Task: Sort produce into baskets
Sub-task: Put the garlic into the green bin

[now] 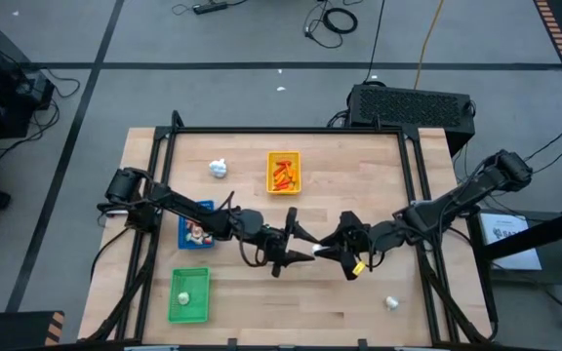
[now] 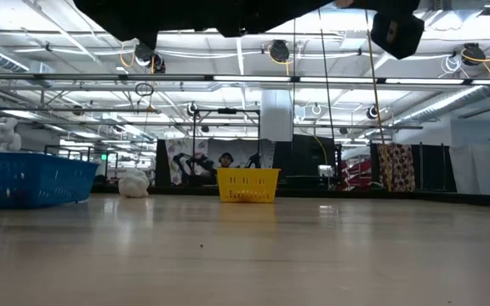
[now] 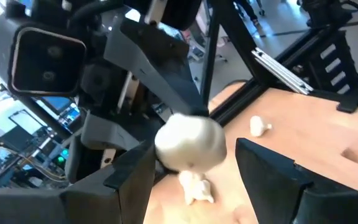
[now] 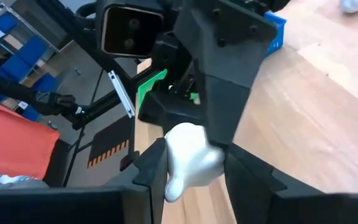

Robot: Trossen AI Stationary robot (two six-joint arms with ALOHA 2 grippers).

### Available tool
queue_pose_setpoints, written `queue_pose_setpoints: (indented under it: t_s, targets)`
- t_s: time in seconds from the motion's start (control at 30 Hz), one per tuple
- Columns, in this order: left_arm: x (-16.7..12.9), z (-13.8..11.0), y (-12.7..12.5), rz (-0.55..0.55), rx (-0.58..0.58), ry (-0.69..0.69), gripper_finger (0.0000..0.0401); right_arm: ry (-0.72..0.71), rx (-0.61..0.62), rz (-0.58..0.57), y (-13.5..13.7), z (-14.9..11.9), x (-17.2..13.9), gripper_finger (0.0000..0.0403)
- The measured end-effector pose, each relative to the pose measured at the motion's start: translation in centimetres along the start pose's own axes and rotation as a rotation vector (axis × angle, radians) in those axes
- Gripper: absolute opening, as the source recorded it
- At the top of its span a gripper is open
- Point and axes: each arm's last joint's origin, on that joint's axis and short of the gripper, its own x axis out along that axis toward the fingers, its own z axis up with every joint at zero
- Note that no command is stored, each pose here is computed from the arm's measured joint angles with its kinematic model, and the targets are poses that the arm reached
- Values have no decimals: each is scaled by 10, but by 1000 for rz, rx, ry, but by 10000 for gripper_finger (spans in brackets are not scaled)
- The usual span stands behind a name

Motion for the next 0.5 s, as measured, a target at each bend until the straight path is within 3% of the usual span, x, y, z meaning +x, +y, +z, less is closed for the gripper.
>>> queue_pose_setpoints:
  t_s: [0.5]
  targets:
    - [0, 2, 3, 57, 1, 11, 228, -37, -25, -4, -3, 6, 2, 126]
